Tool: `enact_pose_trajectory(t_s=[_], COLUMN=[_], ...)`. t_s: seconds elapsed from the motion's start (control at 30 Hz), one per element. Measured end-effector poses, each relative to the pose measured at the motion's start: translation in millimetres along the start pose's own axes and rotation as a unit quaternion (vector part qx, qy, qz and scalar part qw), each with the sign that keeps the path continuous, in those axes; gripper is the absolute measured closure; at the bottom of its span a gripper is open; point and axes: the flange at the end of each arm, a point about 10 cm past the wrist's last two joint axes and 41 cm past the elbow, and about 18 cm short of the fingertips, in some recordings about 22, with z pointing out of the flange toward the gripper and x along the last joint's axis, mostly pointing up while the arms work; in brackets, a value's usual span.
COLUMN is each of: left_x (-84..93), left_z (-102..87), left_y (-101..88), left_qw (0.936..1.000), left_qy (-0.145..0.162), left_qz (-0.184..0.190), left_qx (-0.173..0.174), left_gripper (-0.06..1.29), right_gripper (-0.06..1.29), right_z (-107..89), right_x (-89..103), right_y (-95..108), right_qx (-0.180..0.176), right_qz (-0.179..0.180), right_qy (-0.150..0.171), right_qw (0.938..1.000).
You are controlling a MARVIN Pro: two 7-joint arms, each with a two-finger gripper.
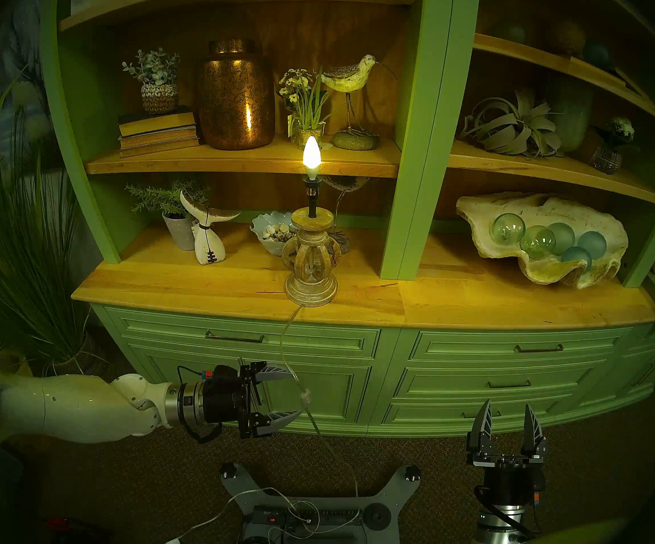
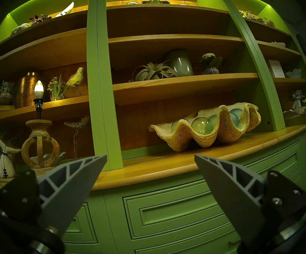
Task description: Grab cable and switch light on
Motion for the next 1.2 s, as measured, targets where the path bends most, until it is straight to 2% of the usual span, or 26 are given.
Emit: enact_pose_trajectory(t_s=[0.13,0.33,0.43,0.6,0.67,0.8,0.97,1.07,1.2], left_x=[-7.5,-15.2,-18.9,-26.9,-30.8,-31.1,-32.0,-36.1,-38.2], left_z=[-15.8,-33.6,-27.1,-7.1,4.5,8.5,-3.1,-27.6,-47.5], left_y=[-12.4,-24.8,-15.8,9.0,28.0,47.3,56.0,59.1,63.7], left_qw=[0.9981,0.9876,0.9855,0.9860,0.9859,0.9843,0.9831,0.9794,0.9739], left_qy=[-0.011,-0.008,0.002,0.016,0.025,0.032,0.019,-0.006,-0.026], left_qz=[-0.006,-0.026,-0.047,-0.083,-0.106,-0.125,-0.127,-0.124,-0.123], left_qx=[0.061,0.154,0.163,0.143,0.127,0.120,0.130,0.159,0.189], left_gripper=[-0.02,-0.02,-0.02,-0.02,-0.02,-0.02,-0.02,-0.02,-0.02], right_gripper=[-0.01,-0.01,-0.01,-0.01,-0.01,-0.01,-0.01,-0.01,-0.01], right_z=[0.1,0.2,0.2,0.1,0.1,0.1,0.1,0.0,0.1], right_x=[-0.2,-0.4,-0.4,-0.7,-0.9,-1.0,-1.2,-1.6,-1.8], right_y=[0,0,0,0,0,0,0,0,0], right_qx=[0.000,0.000,0.000,-0.001,-0.001,0.000,-0.001,-0.001,0.000], right_qz=[0.000,0.001,0.001,0.001,0.001,0.001,0.001,0.002,0.002], right_qy=[0.000,0.000,0.000,0.000,0.000,0.000,0.000,-0.001,-0.001], right_qw=[1.0000,1.0000,1.0000,1.0000,1.0000,1.0000,1.0000,1.0000,1.0000])
